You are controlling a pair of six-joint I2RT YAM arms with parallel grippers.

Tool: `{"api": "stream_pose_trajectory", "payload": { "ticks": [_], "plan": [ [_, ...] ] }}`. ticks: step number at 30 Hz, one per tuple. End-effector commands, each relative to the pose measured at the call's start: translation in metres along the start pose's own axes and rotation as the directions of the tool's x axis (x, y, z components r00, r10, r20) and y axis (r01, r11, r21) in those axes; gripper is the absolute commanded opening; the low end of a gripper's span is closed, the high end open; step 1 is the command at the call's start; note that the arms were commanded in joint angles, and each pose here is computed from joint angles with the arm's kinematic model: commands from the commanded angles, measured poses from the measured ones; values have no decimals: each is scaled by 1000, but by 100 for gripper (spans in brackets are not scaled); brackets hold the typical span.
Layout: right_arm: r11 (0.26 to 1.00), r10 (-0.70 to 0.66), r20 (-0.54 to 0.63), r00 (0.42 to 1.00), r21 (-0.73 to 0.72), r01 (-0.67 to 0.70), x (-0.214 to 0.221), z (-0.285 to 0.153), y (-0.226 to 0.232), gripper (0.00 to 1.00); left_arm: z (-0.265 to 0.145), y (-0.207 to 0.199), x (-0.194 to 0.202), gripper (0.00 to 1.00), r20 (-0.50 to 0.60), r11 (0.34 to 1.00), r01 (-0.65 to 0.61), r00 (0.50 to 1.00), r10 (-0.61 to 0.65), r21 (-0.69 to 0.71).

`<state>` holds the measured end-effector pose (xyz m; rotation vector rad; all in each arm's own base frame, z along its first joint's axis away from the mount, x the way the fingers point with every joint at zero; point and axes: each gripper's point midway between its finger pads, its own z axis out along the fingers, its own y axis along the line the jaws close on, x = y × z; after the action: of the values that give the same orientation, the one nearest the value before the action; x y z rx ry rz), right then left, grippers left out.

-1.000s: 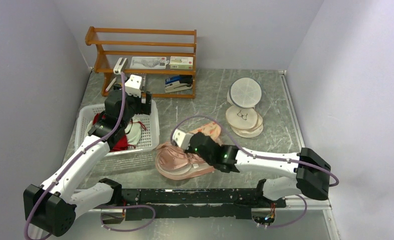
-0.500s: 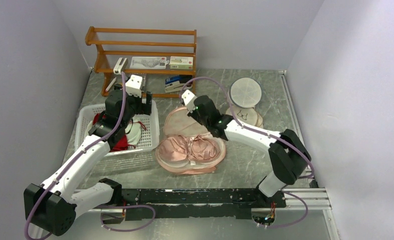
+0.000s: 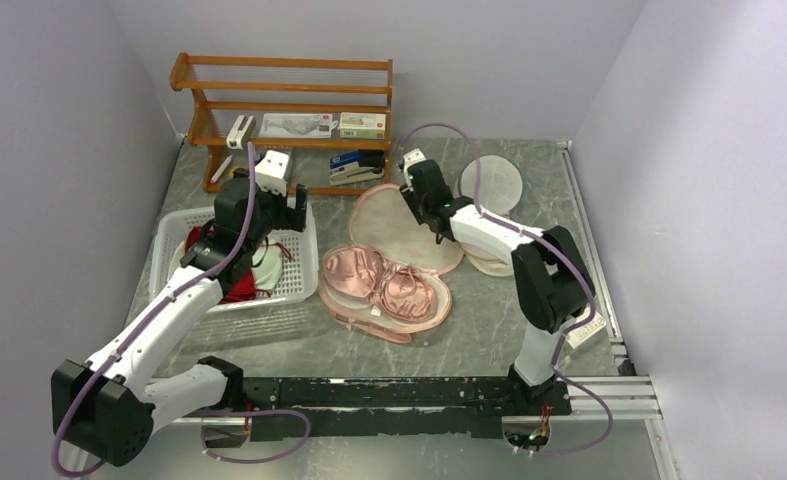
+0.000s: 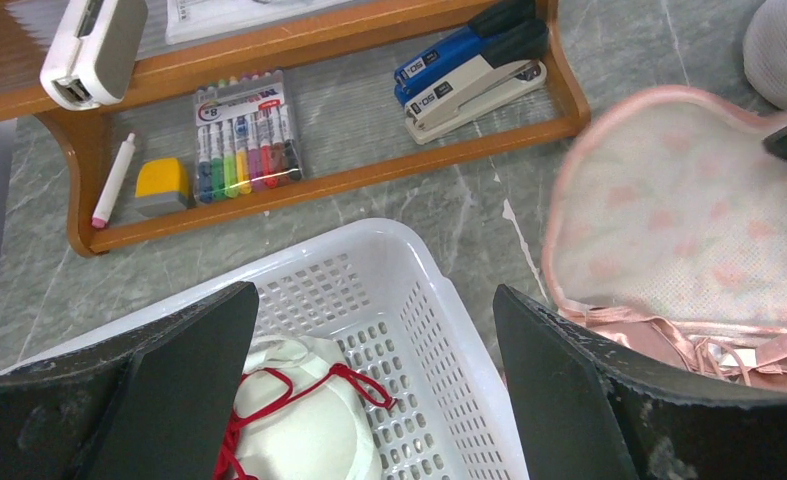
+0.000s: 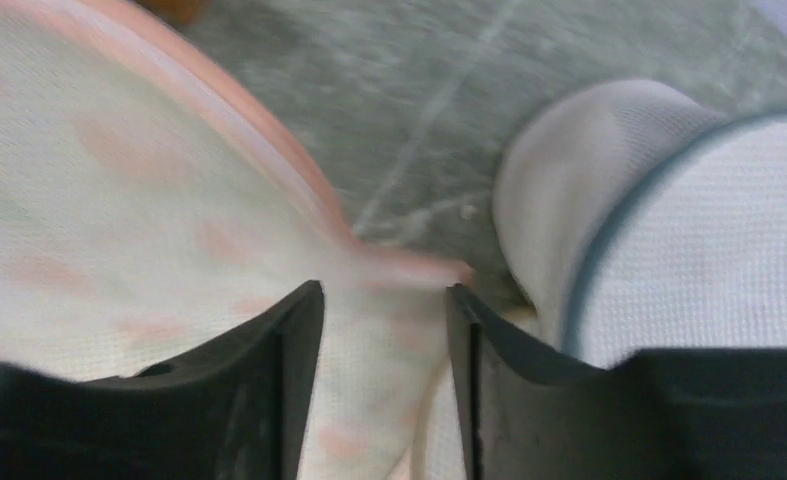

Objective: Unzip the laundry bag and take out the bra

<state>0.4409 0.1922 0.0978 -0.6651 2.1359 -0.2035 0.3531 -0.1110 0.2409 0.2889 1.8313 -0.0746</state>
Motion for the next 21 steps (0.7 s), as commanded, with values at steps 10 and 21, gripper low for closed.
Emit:
{"api": "stream_pose_trajectory", "payload": {
  "ticks": [10,21],
  "plan": [
    [868,492,6,871,-89,-489,15,-122,-45,87,5,-20,0,99,9,998,-4,1000,4,69],
    [719,620,-22,784,-384,-579,64,-206,11,88,-24,-127,22,99,-130,912,56,991,-2,406]
  ]
}}
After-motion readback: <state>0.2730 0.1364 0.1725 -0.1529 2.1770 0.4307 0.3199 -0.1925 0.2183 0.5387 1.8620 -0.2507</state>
